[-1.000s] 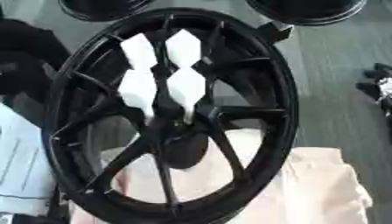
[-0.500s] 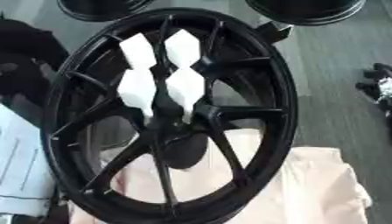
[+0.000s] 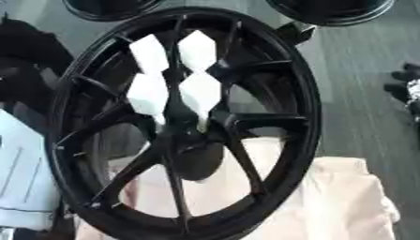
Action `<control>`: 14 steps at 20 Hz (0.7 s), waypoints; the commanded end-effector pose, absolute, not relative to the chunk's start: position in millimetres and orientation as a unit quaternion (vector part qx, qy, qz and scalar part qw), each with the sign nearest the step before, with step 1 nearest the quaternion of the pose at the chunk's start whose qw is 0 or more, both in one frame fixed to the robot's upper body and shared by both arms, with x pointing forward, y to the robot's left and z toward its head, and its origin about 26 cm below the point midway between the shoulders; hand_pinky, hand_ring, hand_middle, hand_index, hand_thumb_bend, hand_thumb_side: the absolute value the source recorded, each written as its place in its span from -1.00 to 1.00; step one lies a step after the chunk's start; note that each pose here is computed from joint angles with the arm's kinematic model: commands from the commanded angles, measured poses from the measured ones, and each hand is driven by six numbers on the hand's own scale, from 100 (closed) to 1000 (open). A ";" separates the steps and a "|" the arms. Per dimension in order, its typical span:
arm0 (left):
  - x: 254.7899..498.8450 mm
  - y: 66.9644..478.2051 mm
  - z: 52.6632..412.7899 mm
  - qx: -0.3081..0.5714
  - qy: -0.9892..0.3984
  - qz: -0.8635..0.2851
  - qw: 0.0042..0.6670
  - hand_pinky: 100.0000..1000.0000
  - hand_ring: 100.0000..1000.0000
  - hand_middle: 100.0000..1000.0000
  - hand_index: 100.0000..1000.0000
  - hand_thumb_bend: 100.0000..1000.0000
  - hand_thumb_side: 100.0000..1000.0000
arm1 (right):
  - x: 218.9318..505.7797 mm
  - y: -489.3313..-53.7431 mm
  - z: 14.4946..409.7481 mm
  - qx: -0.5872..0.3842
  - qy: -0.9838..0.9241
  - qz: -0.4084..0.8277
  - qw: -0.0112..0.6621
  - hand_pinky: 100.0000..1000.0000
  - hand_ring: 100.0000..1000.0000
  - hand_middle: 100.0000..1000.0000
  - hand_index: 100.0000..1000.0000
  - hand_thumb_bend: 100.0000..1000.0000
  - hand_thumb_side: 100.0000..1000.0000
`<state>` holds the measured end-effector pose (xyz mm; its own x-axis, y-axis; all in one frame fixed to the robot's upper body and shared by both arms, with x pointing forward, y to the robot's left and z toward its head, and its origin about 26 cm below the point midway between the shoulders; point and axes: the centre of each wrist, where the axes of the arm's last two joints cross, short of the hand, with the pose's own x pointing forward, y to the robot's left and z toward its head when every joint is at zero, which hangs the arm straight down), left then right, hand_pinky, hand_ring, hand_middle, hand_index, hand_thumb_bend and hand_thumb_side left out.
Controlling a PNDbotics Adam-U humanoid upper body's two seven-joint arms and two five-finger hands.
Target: Pull the pin out of the wheel hub.
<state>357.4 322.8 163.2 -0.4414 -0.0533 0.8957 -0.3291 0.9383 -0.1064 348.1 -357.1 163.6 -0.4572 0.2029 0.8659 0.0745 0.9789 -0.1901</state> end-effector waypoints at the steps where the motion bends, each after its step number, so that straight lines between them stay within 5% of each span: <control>1: 355.0 332.3 175.7 0.132 -0.846 0.126 0.500 0.09 0.63 0.48 0.35 -0.42 0.36 | 342.6 -364.0 196.8 -0.097 -0.867 0.100 0.479 0.78 0.43 0.47 0.66 -1.00 0.03; 14: 352.4 339.1 170.9 0.147 -0.840 0.115 0.509 0.09 0.63 0.48 0.35 -0.42 0.36 | 281.5 -310.1 365.2 -0.135 -0.848 0.443 0.256 0.71 0.46 0.44 0.64 -0.94 -0.35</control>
